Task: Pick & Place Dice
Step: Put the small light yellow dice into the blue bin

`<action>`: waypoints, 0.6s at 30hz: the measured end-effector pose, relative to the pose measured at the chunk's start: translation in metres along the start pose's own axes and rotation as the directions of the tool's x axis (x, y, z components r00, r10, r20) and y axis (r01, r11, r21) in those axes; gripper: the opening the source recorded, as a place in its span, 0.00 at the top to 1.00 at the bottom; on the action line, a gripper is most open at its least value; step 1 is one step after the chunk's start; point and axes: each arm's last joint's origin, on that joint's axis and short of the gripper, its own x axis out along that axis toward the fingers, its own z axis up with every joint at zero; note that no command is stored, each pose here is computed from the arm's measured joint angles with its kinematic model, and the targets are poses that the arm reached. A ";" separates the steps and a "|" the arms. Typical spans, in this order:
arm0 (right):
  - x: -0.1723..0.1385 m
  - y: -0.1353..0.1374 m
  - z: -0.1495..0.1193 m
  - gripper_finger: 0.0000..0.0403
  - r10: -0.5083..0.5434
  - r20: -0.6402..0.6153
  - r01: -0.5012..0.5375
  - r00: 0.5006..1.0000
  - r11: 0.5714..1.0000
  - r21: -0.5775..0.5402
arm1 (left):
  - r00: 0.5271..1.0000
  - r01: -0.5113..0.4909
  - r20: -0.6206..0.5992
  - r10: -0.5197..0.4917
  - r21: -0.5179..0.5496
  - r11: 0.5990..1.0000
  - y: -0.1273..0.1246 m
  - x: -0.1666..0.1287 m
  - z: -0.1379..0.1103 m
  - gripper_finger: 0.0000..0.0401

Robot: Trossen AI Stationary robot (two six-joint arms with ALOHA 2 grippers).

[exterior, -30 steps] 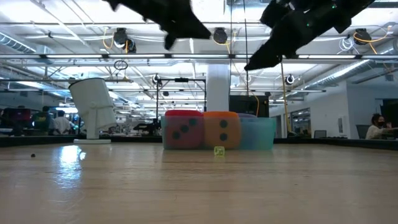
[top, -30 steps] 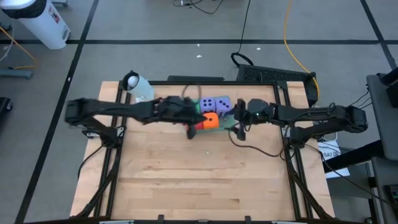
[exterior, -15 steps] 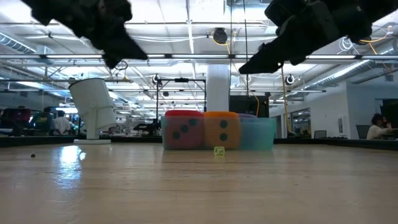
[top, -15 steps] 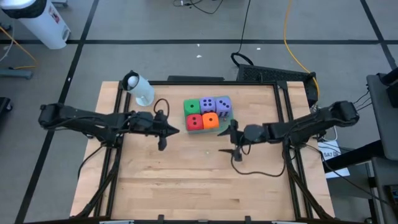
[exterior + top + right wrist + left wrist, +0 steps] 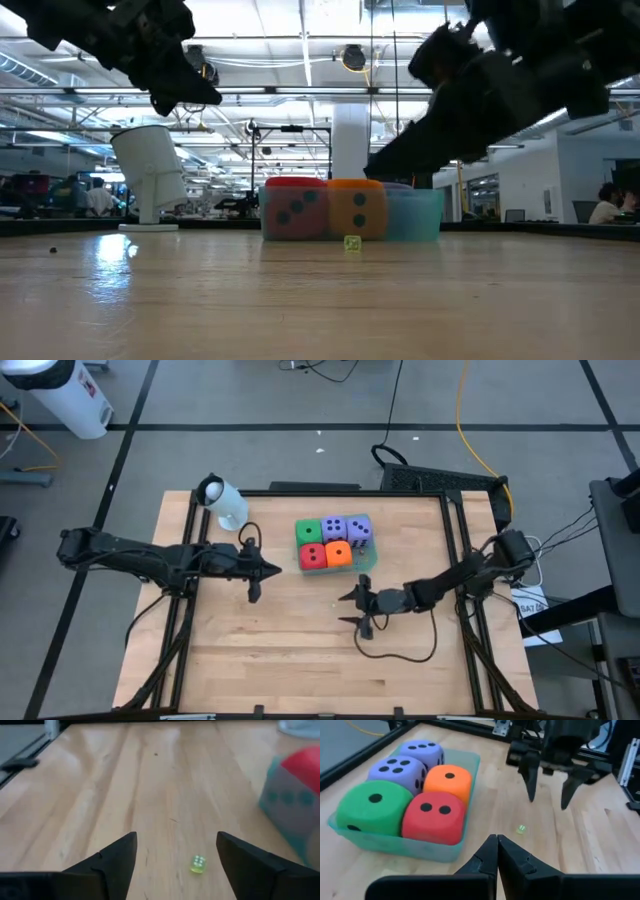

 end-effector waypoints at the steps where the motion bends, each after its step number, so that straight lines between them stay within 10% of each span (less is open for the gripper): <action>1: 0.003 0.000 -0.003 0.36 -0.012 0.005 0.011 1.000 1.000 0.026 | 1.000 -0.009 0.005 0.009 0.005 1.000 0.000 -0.001 0.000 0.95; 18: 0.027 0.011 -0.047 0.37 -0.187 0.033 0.185 0.982 0.980 0.069 | 0.998 -0.019 0.054 0.018 0.026 0.999 -0.001 -0.008 0.005 0.95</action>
